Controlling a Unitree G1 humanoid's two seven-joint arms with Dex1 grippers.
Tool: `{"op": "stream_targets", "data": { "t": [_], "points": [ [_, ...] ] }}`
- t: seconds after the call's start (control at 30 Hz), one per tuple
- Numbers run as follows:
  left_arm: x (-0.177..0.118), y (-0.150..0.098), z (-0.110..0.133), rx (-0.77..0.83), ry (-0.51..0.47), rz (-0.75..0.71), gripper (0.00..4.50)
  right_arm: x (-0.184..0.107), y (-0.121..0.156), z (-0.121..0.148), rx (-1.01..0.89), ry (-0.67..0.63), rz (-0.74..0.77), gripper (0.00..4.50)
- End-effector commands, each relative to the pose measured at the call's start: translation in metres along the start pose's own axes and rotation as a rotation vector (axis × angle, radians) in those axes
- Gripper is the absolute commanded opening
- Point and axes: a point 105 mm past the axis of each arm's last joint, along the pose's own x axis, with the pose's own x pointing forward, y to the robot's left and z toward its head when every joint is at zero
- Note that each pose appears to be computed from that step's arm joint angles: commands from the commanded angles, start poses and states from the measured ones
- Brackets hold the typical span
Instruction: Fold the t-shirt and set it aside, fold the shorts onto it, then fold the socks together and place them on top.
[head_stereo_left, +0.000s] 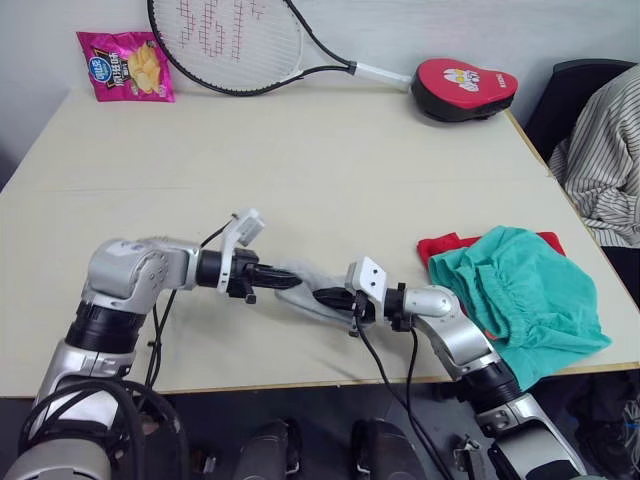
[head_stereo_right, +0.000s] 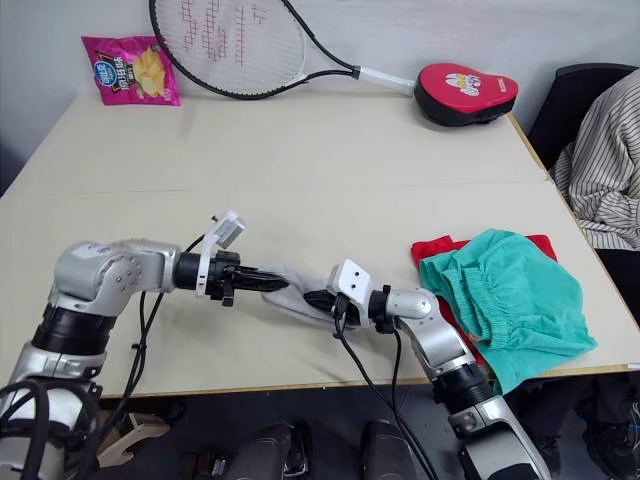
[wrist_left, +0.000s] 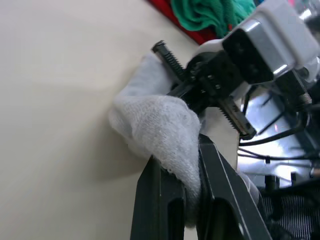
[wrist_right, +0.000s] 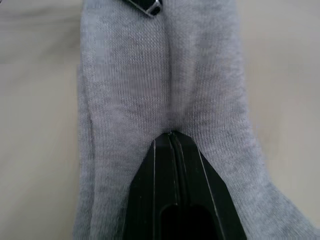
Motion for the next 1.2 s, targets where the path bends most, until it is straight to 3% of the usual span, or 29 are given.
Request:
{"op": "stream_targets", "data": {
  "t": [0.03,0.17,0.23,0.37,0.4,0.6,0.83,0.87,0.9,0.97,1.1,1.2],
  "points": [
    [0.019,-0.010,0.014,0.064,-0.003,-0.087,0.01,-0.012,0.001,-0.008,-0.002,0.062,-0.018,0.00],
    [0.041,0.002,0.014,0.018,-0.023,-0.109,0.01,-0.020,-0.003,0.002,-0.027,0.063,-0.062,0.00],
    [0.050,0.009,0.018,0.010,-0.098,-0.131,0.01,-0.024,-0.003,0.003,-0.036,0.073,-0.075,0.00],
    [0.060,0.008,0.005,0.105,-0.063,-0.188,0.01,-0.035,-0.005,0.006,-0.036,0.084,-0.122,0.00],
    [0.060,0.007,0.003,0.067,-0.058,-0.200,0.30,-0.038,-0.005,0.007,-0.031,0.080,-0.137,0.00],
    [0.056,0.003,-0.004,0.189,-0.053,-0.227,2.12,-0.078,0.003,0.012,0.013,0.063,-0.231,0.00],
    [0.048,-0.009,0.015,0.298,-0.259,-0.235,4.44,-0.135,-0.005,0.013,0.066,0.051,-0.373,0.00],
    [0.045,-0.008,0.017,0.306,-0.293,-0.221,4.49,-0.142,-0.009,0.020,0.071,0.017,-0.388,0.00],
    [0.042,-0.004,0.019,0.343,-0.317,-0.188,4.49,-0.147,-0.011,0.026,0.078,-0.014,-0.400,0.00],
    [0.039,0.000,0.016,0.427,-0.321,-0.139,4.02,-0.148,-0.011,0.039,0.077,-0.076,-0.380,0.00],
    [0.040,0.005,0.011,0.519,-0.330,-0.089,2.70,-0.133,-0.004,0.055,0.048,-0.134,-0.290,0.00],
    [0.048,0.007,-0.002,0.582,-0.250,-0.072,1.72,-0.109,-0.001,0.062,0.031,-0.158,-0.246,0.00]
  ]
}}
